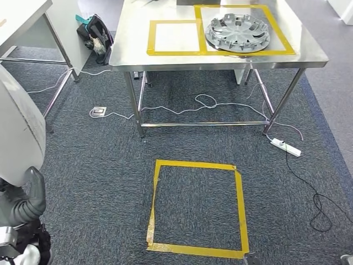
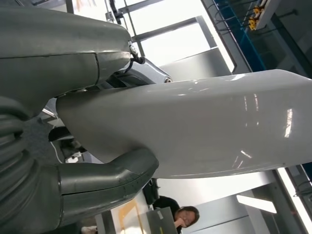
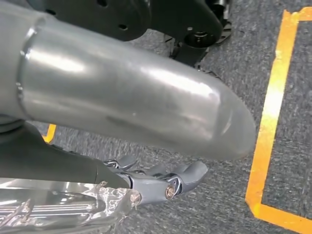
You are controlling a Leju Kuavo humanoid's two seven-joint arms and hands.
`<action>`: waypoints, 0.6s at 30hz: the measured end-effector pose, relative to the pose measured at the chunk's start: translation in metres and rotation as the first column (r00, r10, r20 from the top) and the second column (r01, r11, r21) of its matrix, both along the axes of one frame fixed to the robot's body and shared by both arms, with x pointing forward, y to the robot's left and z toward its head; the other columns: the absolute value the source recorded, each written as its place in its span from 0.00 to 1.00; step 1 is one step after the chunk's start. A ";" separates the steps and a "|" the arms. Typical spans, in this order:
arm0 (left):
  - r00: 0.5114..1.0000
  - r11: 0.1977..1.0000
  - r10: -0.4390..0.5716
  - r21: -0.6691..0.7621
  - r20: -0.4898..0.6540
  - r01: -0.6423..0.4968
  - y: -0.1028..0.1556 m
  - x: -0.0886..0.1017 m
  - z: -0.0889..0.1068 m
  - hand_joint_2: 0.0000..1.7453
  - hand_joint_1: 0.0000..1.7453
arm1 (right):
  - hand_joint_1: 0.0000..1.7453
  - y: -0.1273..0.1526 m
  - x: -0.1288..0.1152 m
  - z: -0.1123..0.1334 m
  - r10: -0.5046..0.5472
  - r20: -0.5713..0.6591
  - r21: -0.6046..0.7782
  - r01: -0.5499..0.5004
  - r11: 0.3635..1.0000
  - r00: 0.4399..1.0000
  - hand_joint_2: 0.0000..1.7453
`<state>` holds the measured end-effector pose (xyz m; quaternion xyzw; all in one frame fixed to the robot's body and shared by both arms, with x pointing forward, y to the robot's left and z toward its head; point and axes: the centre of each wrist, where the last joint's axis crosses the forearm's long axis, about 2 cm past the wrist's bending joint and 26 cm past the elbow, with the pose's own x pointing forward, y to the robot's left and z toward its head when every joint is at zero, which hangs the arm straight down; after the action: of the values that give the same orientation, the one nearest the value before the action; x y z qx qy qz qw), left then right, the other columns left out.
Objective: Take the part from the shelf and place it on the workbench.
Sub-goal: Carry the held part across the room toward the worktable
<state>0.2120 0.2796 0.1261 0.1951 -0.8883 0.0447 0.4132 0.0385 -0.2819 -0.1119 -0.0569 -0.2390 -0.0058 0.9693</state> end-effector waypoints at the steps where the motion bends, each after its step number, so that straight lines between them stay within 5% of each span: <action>1: 1.000 1.000 0.000 0.004 -0.002 0.000 0.001 0.000 0.000 1.00 1.00 | 0.00 0.000 0.000 0.000 -0.007 -0.002 0.002 0.007 1.000 1.000 0.00; 18: 1.000 1.000 0.010 -0.009 0.027 -0.010 0.004 0.003 -0.002 1.00 1.00 | 0.00 0.008 -0.001 0.000 -0.050 -0.026 0.009 0.051 0.999 0.998 0.00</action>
<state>0.2147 0.2834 0.1246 0.1972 -0.8926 0.0532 0.4018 0.0374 -0.2742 -0.1118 -0.0583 -0.2248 -0.0308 0.9722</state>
